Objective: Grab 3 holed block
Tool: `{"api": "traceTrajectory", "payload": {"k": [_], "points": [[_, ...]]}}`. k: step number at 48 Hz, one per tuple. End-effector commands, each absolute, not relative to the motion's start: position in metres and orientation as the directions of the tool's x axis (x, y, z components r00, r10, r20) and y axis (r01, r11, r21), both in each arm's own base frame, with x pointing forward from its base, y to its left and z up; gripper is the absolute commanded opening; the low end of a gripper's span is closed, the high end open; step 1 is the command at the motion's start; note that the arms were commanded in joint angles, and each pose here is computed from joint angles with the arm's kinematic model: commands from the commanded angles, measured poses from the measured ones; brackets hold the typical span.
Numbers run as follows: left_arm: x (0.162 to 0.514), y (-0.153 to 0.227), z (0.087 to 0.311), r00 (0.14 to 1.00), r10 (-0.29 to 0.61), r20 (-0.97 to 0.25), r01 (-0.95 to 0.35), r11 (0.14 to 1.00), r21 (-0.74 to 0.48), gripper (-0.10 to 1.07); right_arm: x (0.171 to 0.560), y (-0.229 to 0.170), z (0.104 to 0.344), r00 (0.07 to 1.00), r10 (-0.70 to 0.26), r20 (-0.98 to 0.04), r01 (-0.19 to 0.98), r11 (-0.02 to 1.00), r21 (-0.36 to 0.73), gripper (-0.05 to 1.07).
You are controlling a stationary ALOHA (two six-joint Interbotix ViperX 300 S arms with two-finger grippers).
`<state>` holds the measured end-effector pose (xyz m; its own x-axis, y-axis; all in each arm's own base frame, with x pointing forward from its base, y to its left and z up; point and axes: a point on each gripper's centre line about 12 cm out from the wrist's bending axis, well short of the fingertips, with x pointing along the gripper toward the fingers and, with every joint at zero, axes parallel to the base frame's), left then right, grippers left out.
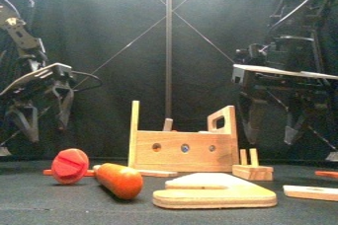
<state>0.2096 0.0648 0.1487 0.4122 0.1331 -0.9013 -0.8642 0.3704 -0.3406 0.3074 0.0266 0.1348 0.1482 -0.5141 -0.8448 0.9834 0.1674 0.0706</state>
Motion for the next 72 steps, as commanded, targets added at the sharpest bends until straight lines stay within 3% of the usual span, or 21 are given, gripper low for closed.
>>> {"api": "traceTrajectory", "payload": {"k": [1, 10, 17, 24, 34, 44, 63, 72], "points": [[0.230, 0.065, 0.149, 0.406, 0.101, -0.908, -0.871, 0.342, -0.352, 1.02, 0.305, 0.024, 0.148, 0.186, -0.515, -0.837, 0.979, 0.174, 0.110, 1.00], [0.253, 0.072, 0.116, 0.281, 0.063, -0.958, -0.915, 0.319, -0.248, 1.02, 0.300, 0.021, 0.149, 0.197, -0.530, -0.825, 0.975, 0.196, 0.107, 1.00], [0.271, 0.077, 0.099, 0.267, 0.067, -0.961, -0.933, 0.268, -0.241, 1.02, 0.301, 0.021, 0.151, 0.205, -0.532, -0.822, 0.973, 0.203, 0.111, 1.00], [0.278, 0.085, 0.100, 0.302, 0.112, -0.947, -0.932, 0.246, -0.268, 1.02, 0.300, 0.022, 0.151, 0.202, -0.530, -0.824, 0.974, 0.200, 0.109, 1.00], [0.277, 0.088, 0.097, 0.287, 0.142, -0.947, -0.951, 0.165, -0.263, 1.02, 0.301, 0.021, 0.152, 0.204, -0.530, -0.823, 0.974, 0.197, 0.115, 1.00], [0.276, 0.091, 0.088, 0.207, 0.157, -0.966, -0.974, 0.120, -0.190, 1.02, 0.301, 0.021, 0.151, 0.202, -0.531, -0.823, 0.974, 0.196, 0.112, 1.00], [0.276, 0.096, 0.080, -0.021, 0.150, -0.988, -0.994, 0.102, 0.037, 1.01, 0.298, 0.021, 0.148, 0.194, -0.531, -0.825, 0.975, 0.196, 0.102, 1.00], [0.271, 0.094, 0.077, -0.040, 0.141, -0.989, -0.994, 0.094, 0.053, 0.98, 0.298, 0.021, 0.149, 0.194, -0.530, -0.826, 0.976, 0.193, 0.106, 1.00]]}}
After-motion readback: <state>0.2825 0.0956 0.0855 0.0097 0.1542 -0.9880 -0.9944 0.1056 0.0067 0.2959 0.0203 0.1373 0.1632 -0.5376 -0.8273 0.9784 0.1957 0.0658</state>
